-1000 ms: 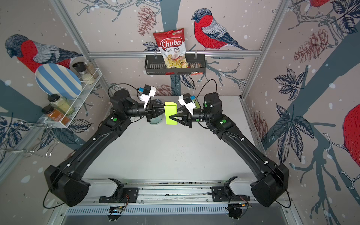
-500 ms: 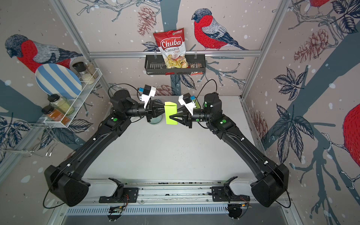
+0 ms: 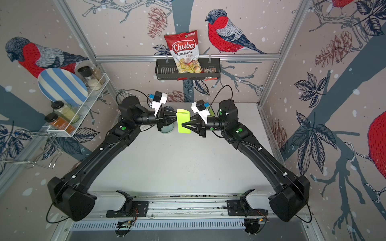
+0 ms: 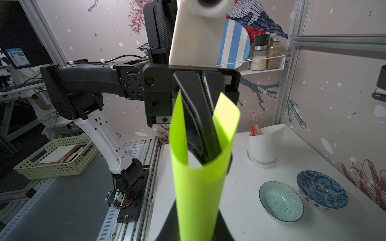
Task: Fold the square paper along the opposite sides
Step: Fold the paper.
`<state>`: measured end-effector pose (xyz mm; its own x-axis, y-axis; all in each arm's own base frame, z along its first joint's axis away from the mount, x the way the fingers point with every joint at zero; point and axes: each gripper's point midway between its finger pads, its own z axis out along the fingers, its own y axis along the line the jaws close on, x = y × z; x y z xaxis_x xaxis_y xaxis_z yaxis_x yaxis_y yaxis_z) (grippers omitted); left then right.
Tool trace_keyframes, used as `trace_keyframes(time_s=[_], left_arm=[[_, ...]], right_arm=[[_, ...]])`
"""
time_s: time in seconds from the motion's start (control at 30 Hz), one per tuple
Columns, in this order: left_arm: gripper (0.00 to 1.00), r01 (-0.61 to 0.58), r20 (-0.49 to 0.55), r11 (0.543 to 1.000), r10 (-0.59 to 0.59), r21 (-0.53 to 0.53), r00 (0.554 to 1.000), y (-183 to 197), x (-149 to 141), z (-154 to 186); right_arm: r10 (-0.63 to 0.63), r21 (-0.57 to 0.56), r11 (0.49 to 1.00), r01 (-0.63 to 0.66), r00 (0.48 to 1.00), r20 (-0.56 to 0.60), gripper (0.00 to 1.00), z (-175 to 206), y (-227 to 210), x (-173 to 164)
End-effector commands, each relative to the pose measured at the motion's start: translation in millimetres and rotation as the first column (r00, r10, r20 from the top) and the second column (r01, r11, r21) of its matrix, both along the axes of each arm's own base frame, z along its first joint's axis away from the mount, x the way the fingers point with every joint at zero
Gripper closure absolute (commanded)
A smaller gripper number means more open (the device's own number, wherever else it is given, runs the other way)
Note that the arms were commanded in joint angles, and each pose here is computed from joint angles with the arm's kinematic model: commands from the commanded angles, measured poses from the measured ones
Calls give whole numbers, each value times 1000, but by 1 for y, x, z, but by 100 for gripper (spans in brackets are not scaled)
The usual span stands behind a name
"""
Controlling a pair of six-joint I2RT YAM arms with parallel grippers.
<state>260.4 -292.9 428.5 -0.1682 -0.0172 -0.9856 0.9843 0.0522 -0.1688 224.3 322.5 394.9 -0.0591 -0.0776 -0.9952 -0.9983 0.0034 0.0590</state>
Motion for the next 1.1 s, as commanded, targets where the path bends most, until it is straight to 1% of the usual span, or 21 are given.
trace_keyframes(time_s=[0.0,0.4,0.47,0.57,0.83,0.93,0.97,1.07], left_arm=[[100,5,25,1000,-5,-9,1000,0,-2,4],[100,7,28,1000,-7,-10,1000,0,-3,5],[100,6,28,1000,-5,-10,1000,1,-3,5],[100,5,30,1000,-5,-11,1000,1,-3,6],[100,-26,65,999,28,-26,998,5,-4,14],[90,-47,90,998,51,-41,995,7,-5,22],[85,-56,99,997,60,-47,993,9,-5,25],[79,-79,122,994,87,-71,989,12,-5,35]], right_arm=[[8,15,1000,-8,1000,27,83,4,1,-1],[9,14,1000,-9,1000,28,90,3,2,-1],[9,14,1000,-9,1000,28,93,3,1,-1],[7,13,1000,-7,1000,29,100,3,2,-1],[12,8,1000,-12,999,30,100,1,2,-2],[15,4,1000,-16,999,30,100,0,3,-3],[15,2,1000,-16,1000,26,100,-2,3,-3],[17,1,1000,-17,999,31,100,-2,4,-5]])
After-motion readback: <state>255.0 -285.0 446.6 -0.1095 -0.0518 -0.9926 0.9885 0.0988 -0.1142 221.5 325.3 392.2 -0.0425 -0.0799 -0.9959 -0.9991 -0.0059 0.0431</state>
